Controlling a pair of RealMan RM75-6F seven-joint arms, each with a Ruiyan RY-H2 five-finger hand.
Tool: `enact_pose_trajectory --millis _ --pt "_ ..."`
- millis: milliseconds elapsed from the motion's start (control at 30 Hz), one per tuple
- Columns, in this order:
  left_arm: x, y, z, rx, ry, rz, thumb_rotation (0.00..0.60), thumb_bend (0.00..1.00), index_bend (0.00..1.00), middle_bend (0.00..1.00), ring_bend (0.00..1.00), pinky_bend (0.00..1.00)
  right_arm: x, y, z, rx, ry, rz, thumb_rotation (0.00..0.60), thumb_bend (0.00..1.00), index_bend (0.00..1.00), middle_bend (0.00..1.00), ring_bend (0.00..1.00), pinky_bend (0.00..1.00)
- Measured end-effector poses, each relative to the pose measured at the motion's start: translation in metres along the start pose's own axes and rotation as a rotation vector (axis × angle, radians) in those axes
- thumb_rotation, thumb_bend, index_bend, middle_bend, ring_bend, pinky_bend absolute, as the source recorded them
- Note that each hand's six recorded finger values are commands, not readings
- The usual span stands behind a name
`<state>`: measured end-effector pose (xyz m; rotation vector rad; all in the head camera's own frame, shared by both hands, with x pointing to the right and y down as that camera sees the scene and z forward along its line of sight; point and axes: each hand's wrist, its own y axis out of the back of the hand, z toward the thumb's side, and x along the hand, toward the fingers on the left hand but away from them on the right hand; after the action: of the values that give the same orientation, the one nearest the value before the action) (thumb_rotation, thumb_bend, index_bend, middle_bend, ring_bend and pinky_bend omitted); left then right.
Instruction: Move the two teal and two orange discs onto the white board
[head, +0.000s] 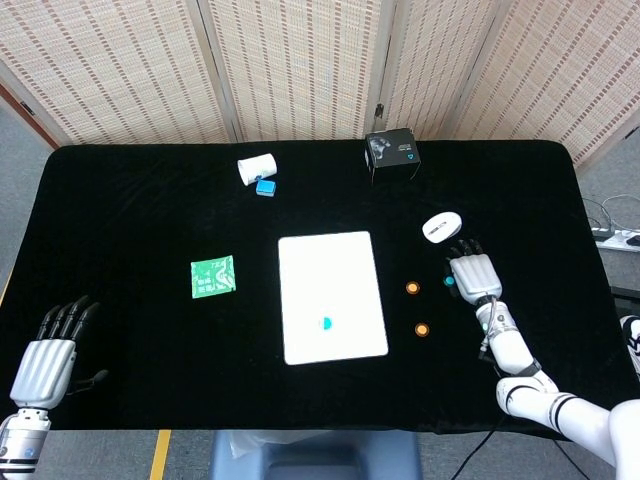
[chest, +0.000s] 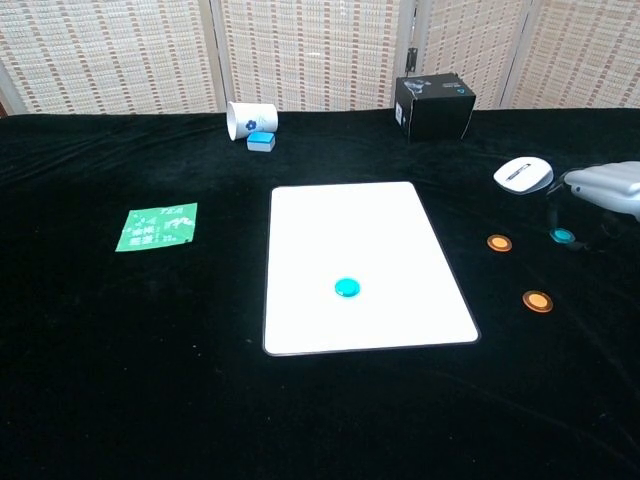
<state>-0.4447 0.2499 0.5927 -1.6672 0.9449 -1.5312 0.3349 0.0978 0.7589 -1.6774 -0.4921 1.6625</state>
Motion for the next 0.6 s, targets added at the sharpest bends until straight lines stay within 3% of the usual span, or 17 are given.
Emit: enact_pose_trajectory --millis 400,600 --pt "0.000 0.000 -0.001 -0.001 0.000 0.000 0.600 0.15 0.05 0.01 0.04 0.00 0.002 0.005 0.003 -0.010 0.011 -0.013 0.600 0.44 0.50 0.25 0.07 0.00" --pt "0.000 0.003 -0.001 -0.001 0.001 0.007 0.600 0.15 0.05 0.01 0.04 0.00 0.009 0.018 0.020 -0.032 0.069 -0.039 0.600 0.44 0.50 0.26 0.07 0.00"
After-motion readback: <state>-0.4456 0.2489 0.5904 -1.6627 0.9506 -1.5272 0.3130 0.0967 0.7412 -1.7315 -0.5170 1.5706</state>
